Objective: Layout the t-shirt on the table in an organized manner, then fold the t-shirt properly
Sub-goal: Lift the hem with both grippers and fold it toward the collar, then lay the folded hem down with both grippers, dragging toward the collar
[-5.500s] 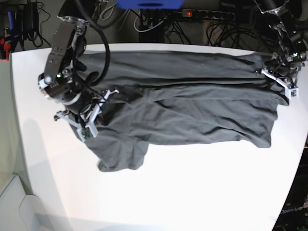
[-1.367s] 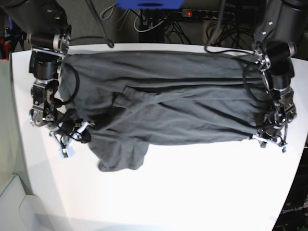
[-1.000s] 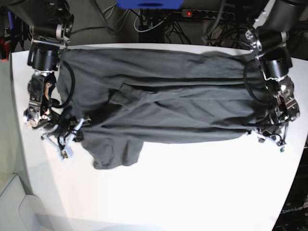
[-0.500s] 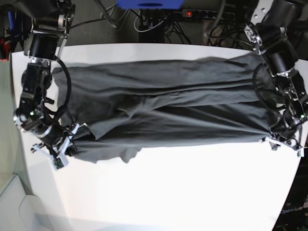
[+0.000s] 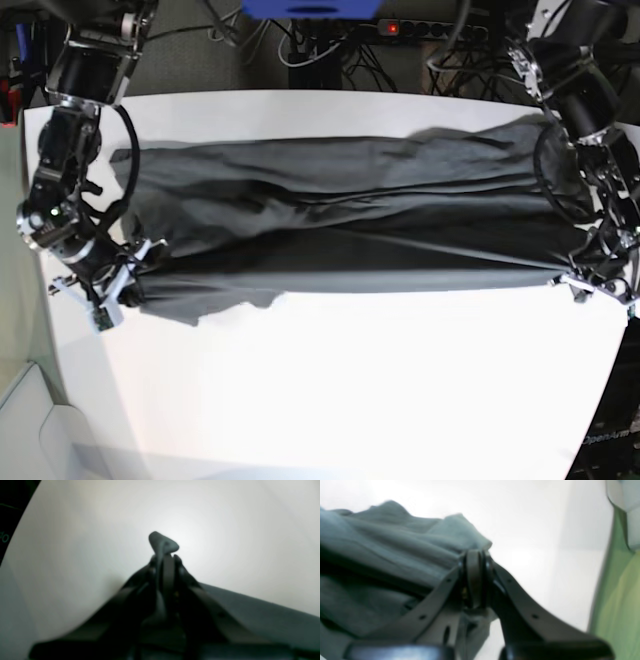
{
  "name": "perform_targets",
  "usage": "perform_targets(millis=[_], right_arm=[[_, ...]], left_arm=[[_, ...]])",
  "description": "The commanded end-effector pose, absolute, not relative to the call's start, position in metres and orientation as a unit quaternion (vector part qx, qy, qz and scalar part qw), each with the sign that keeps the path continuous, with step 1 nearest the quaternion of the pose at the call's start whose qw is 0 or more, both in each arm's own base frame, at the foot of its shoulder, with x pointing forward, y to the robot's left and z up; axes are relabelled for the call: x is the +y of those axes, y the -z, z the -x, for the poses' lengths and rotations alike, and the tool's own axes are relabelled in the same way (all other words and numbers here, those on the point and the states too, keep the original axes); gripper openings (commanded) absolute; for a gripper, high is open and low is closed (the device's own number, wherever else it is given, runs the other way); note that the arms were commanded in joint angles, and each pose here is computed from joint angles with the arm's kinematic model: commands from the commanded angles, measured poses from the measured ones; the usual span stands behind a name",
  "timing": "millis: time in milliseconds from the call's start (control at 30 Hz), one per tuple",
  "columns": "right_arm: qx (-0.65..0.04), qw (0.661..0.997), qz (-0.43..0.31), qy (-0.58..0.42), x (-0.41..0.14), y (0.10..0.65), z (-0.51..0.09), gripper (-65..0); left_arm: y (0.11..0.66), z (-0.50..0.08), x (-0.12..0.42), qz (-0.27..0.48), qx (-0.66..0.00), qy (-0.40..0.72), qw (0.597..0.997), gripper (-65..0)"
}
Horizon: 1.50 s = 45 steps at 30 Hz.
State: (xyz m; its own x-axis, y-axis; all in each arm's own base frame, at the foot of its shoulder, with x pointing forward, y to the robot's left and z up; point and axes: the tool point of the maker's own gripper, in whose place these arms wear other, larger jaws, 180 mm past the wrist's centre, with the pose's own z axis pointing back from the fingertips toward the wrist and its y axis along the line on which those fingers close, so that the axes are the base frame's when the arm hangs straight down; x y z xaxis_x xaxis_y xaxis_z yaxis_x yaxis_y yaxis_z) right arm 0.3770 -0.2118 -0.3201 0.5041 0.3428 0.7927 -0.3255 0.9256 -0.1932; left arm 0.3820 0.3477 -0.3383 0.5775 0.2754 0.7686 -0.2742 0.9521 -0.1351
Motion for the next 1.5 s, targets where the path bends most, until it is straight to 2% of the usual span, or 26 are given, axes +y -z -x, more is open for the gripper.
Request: perform_targets(millis=[0, 333, 767, 1133, 1467], right_arm=[[-0.486, 0.854, 0.024, -0.186, -0.220, 0.300, -0.386, -65.0], [-0.455, 0.870, 0.012, -0.189, -0.213, 0.331, -0.345, -65.0], [-0.445, 0.873, 0.006, -0.201, -0.199, 0.336, -0.299, -65.0], [-0.436, 0.878, 0.006, -0.199, -0.201, 0.342, -0.295, -65.0], [-0.428, 0.883, 0.002, -0.196, -0.202, 0.350, -0.293, -65.0]], left_arm=[[0.317, -0.387, 0.359, -0.016, -0.456, -0.150, 0.877, -64.8], [0.325, -0.360, 0.367, -0.024, -0.418, -0.164, 0.893, -64.8], [0.319, -0.332, 0.350, -0.040, -0.386, -0.141, 0.911, -64.8], [0.315, -0.291, 0.344, -0.076, -0.346, -0.114, 0.928, -64.8], [0.347, -0.248, 0.363, -0.084, -0.297, -0.149, 0.939, -64.9]])
